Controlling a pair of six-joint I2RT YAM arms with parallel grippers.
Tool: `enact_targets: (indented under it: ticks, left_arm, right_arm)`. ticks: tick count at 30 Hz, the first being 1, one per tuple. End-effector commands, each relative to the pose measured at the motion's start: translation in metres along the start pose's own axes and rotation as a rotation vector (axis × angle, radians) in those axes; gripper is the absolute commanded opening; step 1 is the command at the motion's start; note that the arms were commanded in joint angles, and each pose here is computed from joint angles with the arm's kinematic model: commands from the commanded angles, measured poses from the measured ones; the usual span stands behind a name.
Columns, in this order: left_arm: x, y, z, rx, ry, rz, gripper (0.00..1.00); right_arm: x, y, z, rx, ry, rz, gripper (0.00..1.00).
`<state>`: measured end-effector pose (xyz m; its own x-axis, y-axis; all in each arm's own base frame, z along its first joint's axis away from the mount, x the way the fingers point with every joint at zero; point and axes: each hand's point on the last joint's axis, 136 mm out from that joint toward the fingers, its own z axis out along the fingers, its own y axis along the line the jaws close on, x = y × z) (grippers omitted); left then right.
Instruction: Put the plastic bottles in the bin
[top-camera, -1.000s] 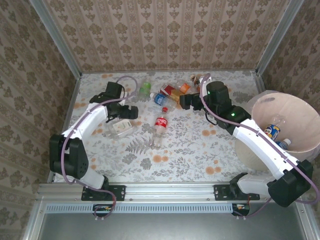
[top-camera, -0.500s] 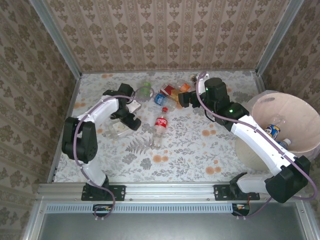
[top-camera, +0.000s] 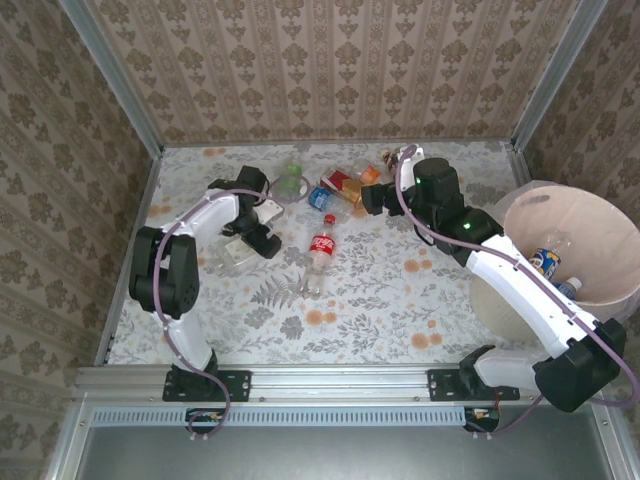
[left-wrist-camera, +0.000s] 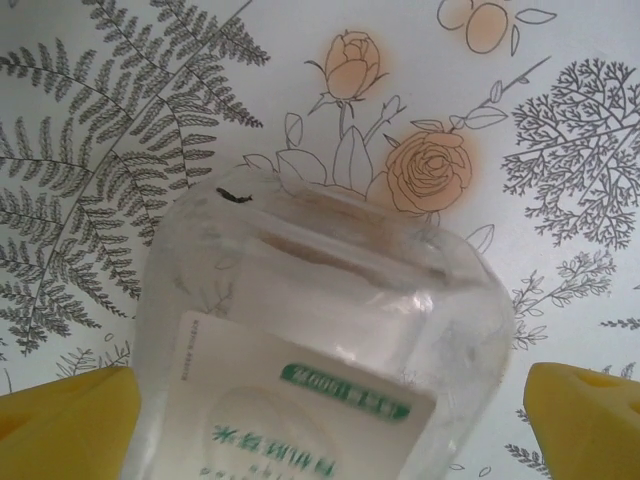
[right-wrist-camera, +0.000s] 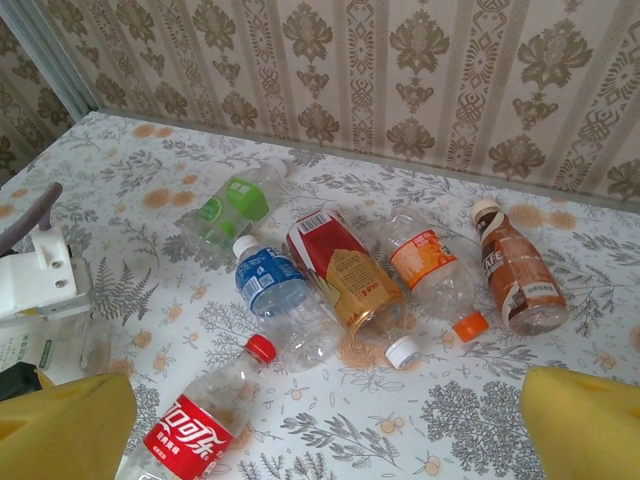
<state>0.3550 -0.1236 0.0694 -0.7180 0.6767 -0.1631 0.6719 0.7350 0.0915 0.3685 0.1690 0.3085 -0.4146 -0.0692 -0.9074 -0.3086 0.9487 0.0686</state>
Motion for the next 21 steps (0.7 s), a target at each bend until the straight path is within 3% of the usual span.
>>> enact_targets:
  ticks: [1,5,13,21]
  left_arm:
    - [-0.012,0.009,-0.018,-0.035,-0.069,-0.005,1.00]
    - [-0.005,0.010,-0.029,-0.026,-0.081,-0.002,1.00]
    - [0.039,0.008,-0.011,0.050,0.113,-0.021,1.00]
    - [0.029,-0.014,0.012,0.119,0.105,0.030,1.00]
  right_arm:
    - [0.000,-0.002,-0.006,0.016,-0.005,-0.010,1.00]
    - [0.000,-0.002,-0.006,0.015,-0.004,-0.005,1.00]
    - [0.001,-0.006,-0.009,0.039,-0.006,-0.036,1.00]
    - [0.003,-0.011,-0.012,0.064,-0.004,-0.065,1.00]
